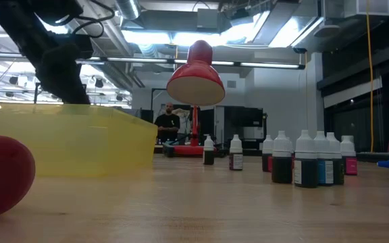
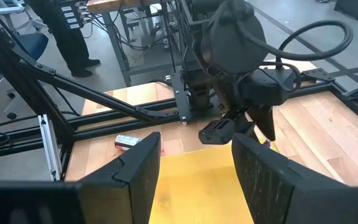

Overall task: Pick & Place food coloring
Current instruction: Put the large blue food coloring bottle into the yellow bin

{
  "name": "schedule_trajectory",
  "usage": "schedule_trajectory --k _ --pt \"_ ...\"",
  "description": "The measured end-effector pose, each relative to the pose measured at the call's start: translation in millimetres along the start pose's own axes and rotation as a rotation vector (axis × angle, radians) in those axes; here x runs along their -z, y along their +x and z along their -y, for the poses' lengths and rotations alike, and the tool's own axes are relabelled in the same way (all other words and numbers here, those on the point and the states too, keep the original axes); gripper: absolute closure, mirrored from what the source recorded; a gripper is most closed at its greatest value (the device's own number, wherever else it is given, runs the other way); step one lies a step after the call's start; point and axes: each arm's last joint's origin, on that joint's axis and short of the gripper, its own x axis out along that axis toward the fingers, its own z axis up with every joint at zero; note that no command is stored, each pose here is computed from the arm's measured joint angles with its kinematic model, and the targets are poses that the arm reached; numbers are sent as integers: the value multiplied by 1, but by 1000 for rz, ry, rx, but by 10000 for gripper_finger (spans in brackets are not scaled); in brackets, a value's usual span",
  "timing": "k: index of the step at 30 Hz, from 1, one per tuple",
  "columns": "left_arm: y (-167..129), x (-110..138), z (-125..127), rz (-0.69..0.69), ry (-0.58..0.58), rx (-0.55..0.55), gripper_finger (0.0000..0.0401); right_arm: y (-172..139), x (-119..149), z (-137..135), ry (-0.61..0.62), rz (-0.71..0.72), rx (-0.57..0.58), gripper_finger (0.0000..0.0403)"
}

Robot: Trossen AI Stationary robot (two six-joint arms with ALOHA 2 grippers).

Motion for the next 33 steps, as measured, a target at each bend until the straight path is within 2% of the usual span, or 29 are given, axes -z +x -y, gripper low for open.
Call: schedule_trajectory --k 7,12,16,24,33 --pt "-14 -5 0 56 -61 54 152 0 0 0 0 0 0 203" --pt "-41 -19 -6 126 -87 13 123 0 0 0 0 0 0 203" --pt "-67 -31 -11 151 -149 -4 119 0 0 0 -1 -1 0 203" --pt "-110 -49 -15 59 -247 2 127 0 0 0 0 0 0 203" --pt "-136 -66 -2 -105 -297 -57 127 0 0 0 0 0 0 203"
